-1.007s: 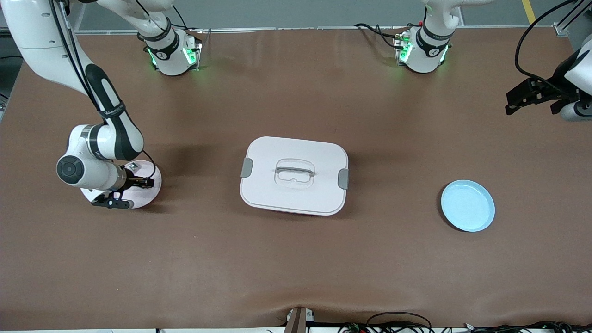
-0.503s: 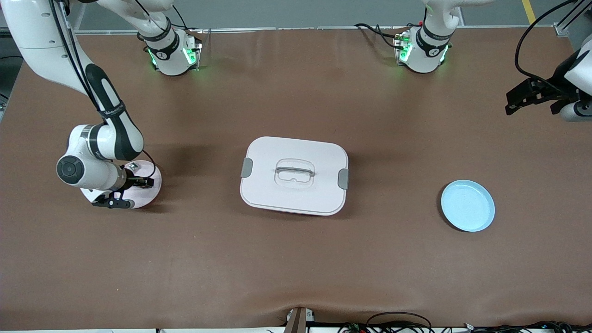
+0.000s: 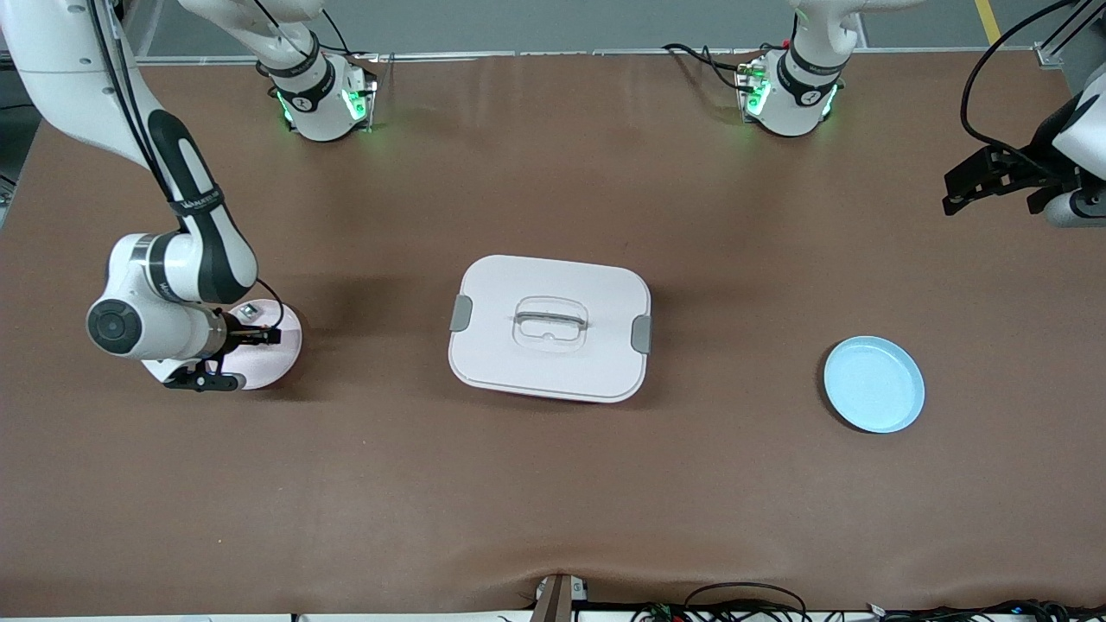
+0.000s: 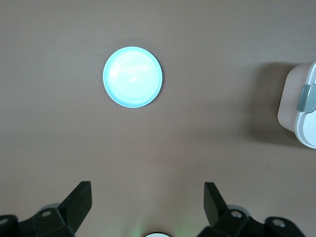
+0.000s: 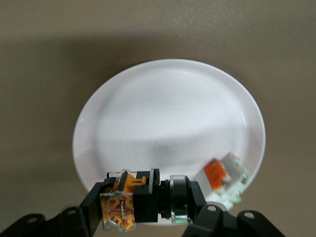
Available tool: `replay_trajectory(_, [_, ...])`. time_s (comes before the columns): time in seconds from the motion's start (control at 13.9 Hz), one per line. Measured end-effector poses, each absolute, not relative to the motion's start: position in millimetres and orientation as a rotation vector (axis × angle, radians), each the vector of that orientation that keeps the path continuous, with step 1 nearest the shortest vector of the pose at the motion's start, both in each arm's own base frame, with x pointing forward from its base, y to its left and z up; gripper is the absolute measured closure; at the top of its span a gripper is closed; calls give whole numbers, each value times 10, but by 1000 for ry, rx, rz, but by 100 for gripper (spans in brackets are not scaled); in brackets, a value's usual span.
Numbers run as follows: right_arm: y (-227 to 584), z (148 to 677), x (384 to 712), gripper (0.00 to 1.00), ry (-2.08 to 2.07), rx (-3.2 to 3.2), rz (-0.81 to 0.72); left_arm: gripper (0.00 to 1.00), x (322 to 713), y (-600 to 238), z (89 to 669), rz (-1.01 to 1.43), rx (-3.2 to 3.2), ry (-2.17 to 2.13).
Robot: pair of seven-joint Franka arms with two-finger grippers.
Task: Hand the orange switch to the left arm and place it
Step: 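Lift the switch with the right gripper while the left gripper approaches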
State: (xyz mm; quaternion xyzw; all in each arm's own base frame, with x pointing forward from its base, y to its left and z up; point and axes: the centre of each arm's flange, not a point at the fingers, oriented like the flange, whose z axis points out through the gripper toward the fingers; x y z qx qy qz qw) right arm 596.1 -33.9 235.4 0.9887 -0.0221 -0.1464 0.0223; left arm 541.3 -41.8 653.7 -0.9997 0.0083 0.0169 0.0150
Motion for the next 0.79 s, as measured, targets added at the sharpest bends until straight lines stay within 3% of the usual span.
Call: replay_trajectory(0.79, [1061,4162,6047,28,-225,2959,-630,0,5447,-1185,6496,-62,-3278,172])
